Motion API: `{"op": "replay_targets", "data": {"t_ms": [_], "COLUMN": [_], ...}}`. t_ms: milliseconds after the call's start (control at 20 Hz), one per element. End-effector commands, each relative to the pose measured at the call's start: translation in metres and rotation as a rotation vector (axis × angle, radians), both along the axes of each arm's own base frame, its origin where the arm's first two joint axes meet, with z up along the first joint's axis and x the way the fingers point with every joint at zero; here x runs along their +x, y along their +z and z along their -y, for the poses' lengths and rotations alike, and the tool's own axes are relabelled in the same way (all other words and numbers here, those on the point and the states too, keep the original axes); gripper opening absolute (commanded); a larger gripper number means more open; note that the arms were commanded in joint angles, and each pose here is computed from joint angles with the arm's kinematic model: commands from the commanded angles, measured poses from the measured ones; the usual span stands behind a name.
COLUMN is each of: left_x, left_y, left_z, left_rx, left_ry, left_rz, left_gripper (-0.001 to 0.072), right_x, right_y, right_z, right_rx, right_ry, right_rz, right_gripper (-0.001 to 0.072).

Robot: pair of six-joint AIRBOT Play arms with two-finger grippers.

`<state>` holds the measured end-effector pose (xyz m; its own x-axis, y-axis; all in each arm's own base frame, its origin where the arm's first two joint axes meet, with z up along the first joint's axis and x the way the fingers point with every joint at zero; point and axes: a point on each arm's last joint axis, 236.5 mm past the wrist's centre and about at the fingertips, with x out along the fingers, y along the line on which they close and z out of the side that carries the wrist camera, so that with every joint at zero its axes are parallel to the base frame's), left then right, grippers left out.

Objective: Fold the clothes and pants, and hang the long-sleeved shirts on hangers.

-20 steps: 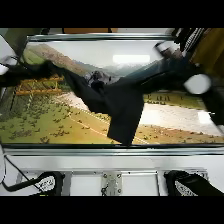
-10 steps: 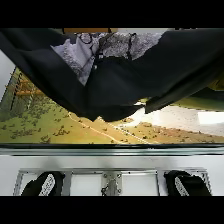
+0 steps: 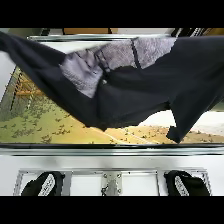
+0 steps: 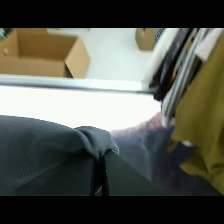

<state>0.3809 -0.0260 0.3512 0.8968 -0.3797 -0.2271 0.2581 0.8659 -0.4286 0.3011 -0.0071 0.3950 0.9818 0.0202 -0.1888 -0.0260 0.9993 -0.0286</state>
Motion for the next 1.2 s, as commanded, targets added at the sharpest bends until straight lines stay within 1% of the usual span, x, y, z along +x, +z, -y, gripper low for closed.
{"op": "replay_targets", "data": {"t_ms": [0,150,200,300,350,400,450,600,650,800,900,950,1000,1050,1100,1150], "left_x": [0.052,0.095,0.105,0.121,0.126,0.131,0.135,0.138,0.134,0.117,0.105,0.099,0.092,0.083,0.074,0.062], "left_y": [-0.116,-0.168,-0.175,-0.186,-0.192,-0.196,-0.199,-0.194,-0.191,-0.186,-0.188,-0.189,-0.194,-0.200,-0.207,-0.218], "left_z": [0.060,0.110,0.123,0.138,0.141,0.138,0.131,0.094,0.084,0.056,0.039,0.033,0.026,0.024,0.021,0.019], "left_rx": [-0.037,-0.035,-0.030,-0.023,-0.024,-0.046,-0.079,-0.109,-0.109,-0.066,-0.014,-0.002,0.006,0.003,0.003,0.008], "left_ry": [-0.149,-0.224,-0.253,-0.295,-0.311,-0.307,-0.287,-0.229,-0.222,-0.202,-0.177,-0.160,-0.140,-0.135,-0.132,-0.133], "left_rz": [-0.246,-0.342,-0.355,-0.382,-0.405,-0.437,-0.470,-0.496,-0.500,-0.530,-0.551,-0.557,-0.566,-0.580,-0.597,-0.617], "left_gripper": [0.0012,0.0012,0.0012,0.0013,0.0089,0.0416,0.0519,0.0518,0.0491,0.0491,0.0491,0.0491,0.0491,0.0492,0.0492,0.0492], "right_x": [0.034,0.037,0.035,0.027,0.021,0.016,0.011,-0.002,-0.005,-0.020,-0.028,-0.029,-0.029,-0.025,-0.019,-0.011], "right_y": [-0.040,-0.047,-0.047,-0.059,-0.072,-0.086,-0.098,-0.130,-0.147,-0.196,-0.222,-0.233,-0.244,-0.250,-0.252,-0.251], "right_z": [0.035,0.054,0.053,0.034,0.016,-0.010,-0.043,-0.144,-0.177,-0.285,-0.349,-0.372,-0.388,-0.395,-0.392,-0.381], "right_rx": [-0.067,-0.129,-0.118,-0.037,0.015,0.084,0.154,0.293,0.315,0.337,0.287,0.243,0.185,0.161,0.146,0.116], "right_ry": [-0.099,-0.158,-0.158,-0.101,-0.041,0.048,0.163,0.475,0.546,0.751,0.846,0.881,0.913,0.921,0.911,0.889], "right_rz": [-0.139,-0.166,-0.168,-0.224,-0.280,-0.343,-0.391,-0.485,-0.514,-0.538,-0.515,-0.487,-0.461,-0.456,-0.454,-0.441], "right_gripper": [0.0013,0.0013,0.0013,0.0013,0.0013,0.0012,0.0013,0.0011,0.0012,0.0012,0.0014,0.0053,0.0323,0.0574,0.0606,0.0605]}}
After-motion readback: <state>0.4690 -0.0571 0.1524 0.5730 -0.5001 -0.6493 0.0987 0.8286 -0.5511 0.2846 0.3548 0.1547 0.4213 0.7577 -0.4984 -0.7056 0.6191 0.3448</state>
